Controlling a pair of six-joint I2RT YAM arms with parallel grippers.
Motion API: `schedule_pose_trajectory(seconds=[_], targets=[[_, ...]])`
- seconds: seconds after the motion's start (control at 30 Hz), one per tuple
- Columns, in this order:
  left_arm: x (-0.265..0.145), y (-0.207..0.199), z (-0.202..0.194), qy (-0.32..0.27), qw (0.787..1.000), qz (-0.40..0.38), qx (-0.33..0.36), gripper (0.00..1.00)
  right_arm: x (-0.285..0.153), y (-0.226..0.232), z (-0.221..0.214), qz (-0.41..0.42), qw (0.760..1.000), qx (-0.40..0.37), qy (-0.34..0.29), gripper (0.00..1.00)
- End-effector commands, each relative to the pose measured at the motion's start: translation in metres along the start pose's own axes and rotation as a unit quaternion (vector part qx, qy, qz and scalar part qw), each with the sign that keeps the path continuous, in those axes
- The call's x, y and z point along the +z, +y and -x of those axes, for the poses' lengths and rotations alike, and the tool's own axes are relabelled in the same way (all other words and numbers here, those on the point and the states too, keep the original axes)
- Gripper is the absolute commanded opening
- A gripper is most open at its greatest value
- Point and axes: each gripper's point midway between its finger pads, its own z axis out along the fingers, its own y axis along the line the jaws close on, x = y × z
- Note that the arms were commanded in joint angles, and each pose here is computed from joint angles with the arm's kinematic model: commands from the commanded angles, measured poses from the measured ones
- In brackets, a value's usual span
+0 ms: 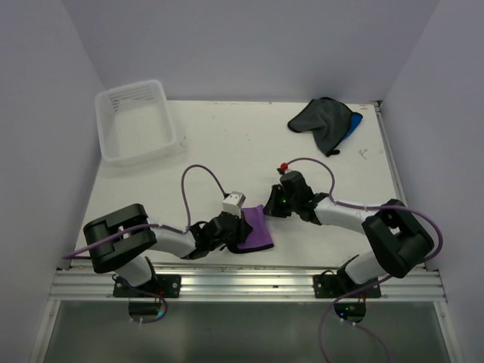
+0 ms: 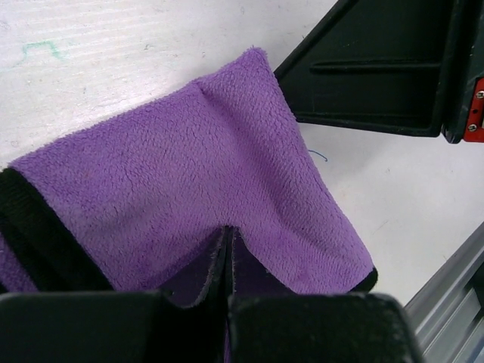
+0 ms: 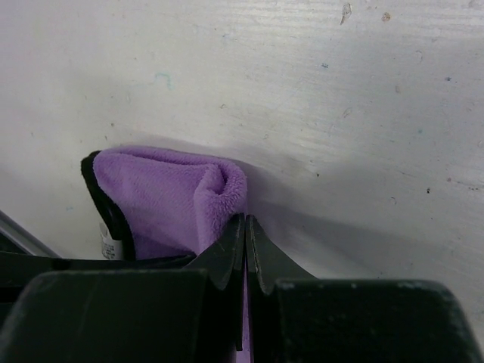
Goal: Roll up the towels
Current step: Roll the towel
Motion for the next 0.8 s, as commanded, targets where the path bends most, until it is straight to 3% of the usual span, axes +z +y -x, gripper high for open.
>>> schedule_pose_trajectory(seconds=[0.0,0.77], targets=[[0.0,0.011,-0.011,0.014,1.0,0.014,-0.001,0.0,-0.01,0.014,0.007,0.031,0.999,-0.001,-0.017,0.0],[0.001,0.01,-0.015,0.023,1.0,0.01,-0.004,0.0,0.007,0.029,-0.009,0.062,0.998,-0.011,0.011,0.0]])
